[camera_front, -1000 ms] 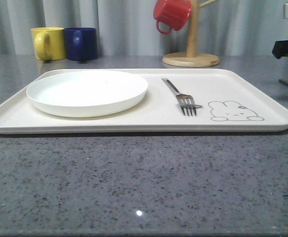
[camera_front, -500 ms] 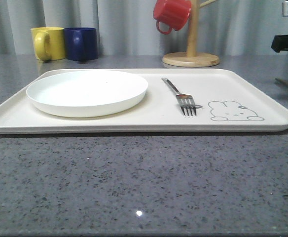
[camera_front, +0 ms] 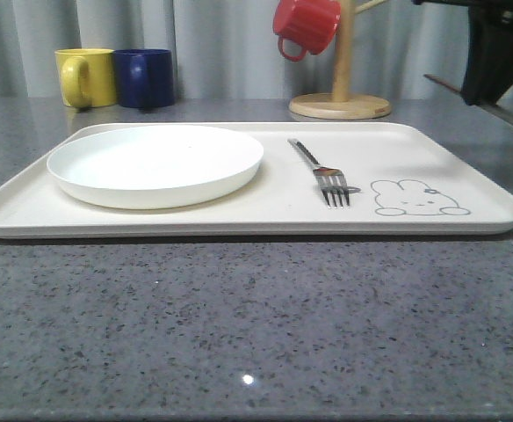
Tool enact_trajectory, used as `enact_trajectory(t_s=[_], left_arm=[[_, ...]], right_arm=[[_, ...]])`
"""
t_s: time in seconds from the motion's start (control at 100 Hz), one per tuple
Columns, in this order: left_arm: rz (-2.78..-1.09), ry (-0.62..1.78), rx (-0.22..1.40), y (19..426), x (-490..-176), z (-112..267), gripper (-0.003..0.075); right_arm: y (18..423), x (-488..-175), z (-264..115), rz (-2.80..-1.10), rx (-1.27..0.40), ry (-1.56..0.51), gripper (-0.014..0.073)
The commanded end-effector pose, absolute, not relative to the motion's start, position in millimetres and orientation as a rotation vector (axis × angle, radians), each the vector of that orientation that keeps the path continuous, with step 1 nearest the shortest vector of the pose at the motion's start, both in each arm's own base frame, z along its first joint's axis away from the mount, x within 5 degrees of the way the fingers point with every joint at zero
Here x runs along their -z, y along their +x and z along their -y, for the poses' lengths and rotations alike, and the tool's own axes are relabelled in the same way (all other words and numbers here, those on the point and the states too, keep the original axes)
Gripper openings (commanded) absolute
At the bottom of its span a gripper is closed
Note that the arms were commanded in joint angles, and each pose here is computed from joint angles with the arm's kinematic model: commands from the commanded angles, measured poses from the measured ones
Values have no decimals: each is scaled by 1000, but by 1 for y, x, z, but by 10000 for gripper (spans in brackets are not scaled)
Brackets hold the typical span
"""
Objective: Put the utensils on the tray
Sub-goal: 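Grasp the silver chopsticks with the right gripper and carry them over the tray, then lower the chopsticks beside the fork and open the right gripper, then lift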
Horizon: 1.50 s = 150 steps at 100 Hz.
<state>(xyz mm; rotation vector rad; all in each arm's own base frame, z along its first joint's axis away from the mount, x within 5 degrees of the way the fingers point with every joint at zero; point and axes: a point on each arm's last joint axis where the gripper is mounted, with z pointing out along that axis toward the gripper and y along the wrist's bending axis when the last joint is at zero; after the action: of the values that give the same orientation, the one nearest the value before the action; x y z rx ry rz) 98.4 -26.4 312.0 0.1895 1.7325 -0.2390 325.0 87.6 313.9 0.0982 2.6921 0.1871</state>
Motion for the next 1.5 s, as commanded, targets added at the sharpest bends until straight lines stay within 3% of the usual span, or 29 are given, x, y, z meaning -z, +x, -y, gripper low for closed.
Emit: enact_trajectory(t_s=[0.0, 0.39, 0.86, 0.94, 1.18, 1.49], left_arm=[[-1634, 163, 238, 99, -328, 25, -19], [-1634, 163, 238, 99, -328, 25, -19], [-1634, 163, 238, 99, -328, 25, -19], [-1634, 163, 238, 99, -328, 25, -19], [-1634, 163, 238, 99, -328, 25, -19], [-1634, 163, 238, 99, -328, 25, -19]], right_arm=[[320, -338, -101, -2564, -204, 98, -15], [327, -308, -155, -2569, -188, 42, -15], [339, -280, -170, -2618, -240, 62, -7], [339, -280, -170, -2618, -240, 62, 40], [339, -280, -170, -2617, -239, 62, 306], [329, -308, -161, -2535, -220, 34, 310]])
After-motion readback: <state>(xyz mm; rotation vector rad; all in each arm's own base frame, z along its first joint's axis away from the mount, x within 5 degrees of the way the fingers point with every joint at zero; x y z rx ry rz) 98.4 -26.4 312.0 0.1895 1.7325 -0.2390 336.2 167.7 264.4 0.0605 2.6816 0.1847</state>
